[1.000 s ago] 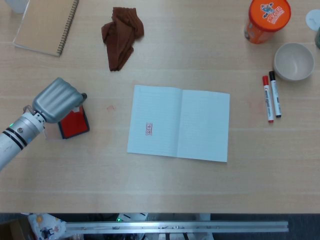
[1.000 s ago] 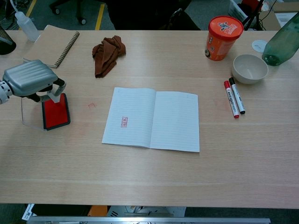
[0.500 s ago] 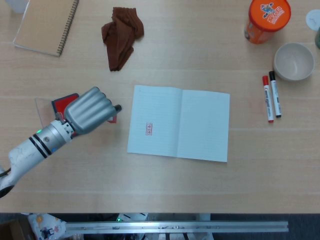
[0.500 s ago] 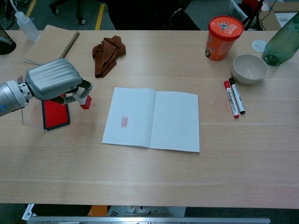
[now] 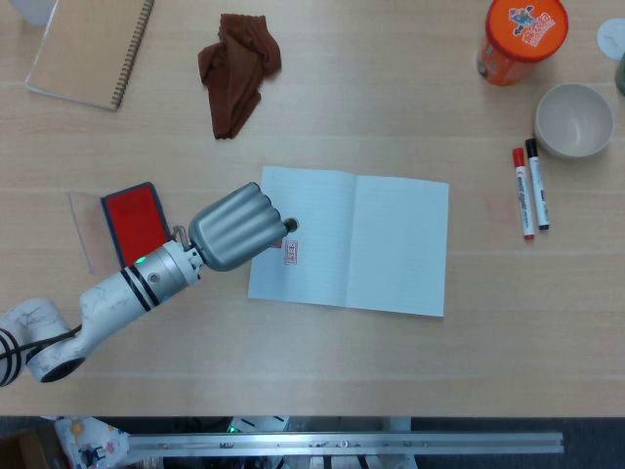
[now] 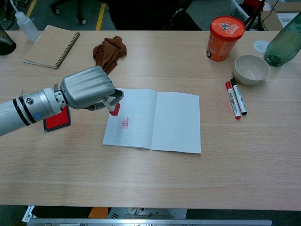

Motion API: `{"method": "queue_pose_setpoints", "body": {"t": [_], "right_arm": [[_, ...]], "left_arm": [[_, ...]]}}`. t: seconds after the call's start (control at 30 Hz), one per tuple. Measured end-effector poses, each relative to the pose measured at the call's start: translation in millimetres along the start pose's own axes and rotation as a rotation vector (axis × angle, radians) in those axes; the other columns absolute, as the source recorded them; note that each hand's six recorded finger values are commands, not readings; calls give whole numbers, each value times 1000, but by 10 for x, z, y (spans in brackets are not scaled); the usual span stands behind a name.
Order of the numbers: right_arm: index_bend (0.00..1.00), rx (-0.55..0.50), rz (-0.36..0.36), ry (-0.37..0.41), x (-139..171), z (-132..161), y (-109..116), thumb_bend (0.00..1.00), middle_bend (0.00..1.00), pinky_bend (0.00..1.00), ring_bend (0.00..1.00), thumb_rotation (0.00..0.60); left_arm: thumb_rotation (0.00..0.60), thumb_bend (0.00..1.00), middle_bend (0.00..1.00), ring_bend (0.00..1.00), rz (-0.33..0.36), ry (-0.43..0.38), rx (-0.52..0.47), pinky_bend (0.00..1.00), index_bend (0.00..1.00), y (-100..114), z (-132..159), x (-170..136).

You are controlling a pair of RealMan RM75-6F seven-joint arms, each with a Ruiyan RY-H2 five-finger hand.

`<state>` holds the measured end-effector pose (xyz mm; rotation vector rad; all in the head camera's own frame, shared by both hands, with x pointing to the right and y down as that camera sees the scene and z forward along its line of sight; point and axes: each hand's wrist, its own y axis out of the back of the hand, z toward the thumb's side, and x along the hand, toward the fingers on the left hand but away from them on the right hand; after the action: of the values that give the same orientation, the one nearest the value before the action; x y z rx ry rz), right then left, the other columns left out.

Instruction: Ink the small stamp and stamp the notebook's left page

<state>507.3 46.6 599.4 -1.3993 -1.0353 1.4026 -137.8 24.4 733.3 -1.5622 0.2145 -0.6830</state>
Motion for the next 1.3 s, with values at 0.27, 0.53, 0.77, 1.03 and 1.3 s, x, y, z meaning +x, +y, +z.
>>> {"method": "queue_pose_setpoints", "body": {"t": [0.27, 0.53, 0.77, 1.03, 1.3], "right_arm": [[341, 2, 2, -8, 16, -20, -1, 216, 492, 556, 511, 600], [341, 5, 3, -16, 22, -43, 3, 216, 492, 556, 512, 600], [341, 6, 4, -23, 28, -63, -3, 216, 492, 556, 512, 600], [341, 6, 4, -28, 38, -82, -5, 216, 492, 556, 512, 600], [341, 5, 1, -35, 53, -107, 1, 215, 492, 556, 512, 600]], "left_arm": [[600, 313, 1000, 1000, -17, 24, 23, 1000, 650, -103, -25, 230], [600, 313, 1000, 1000, -27, 36, 46, 1000, 651, -181, -12, 355], [600, 316, 1000, 1000, -48, 42, 83, 1000, 653, -297, 27, 429], [600, 316, 1000, 1000, -72, 34, 101, 1000, 654, -406, 90, 471], [600, 319, 1000, 1000, -89, 21, 106, 1000, 656, -456, 143, 493]]}}
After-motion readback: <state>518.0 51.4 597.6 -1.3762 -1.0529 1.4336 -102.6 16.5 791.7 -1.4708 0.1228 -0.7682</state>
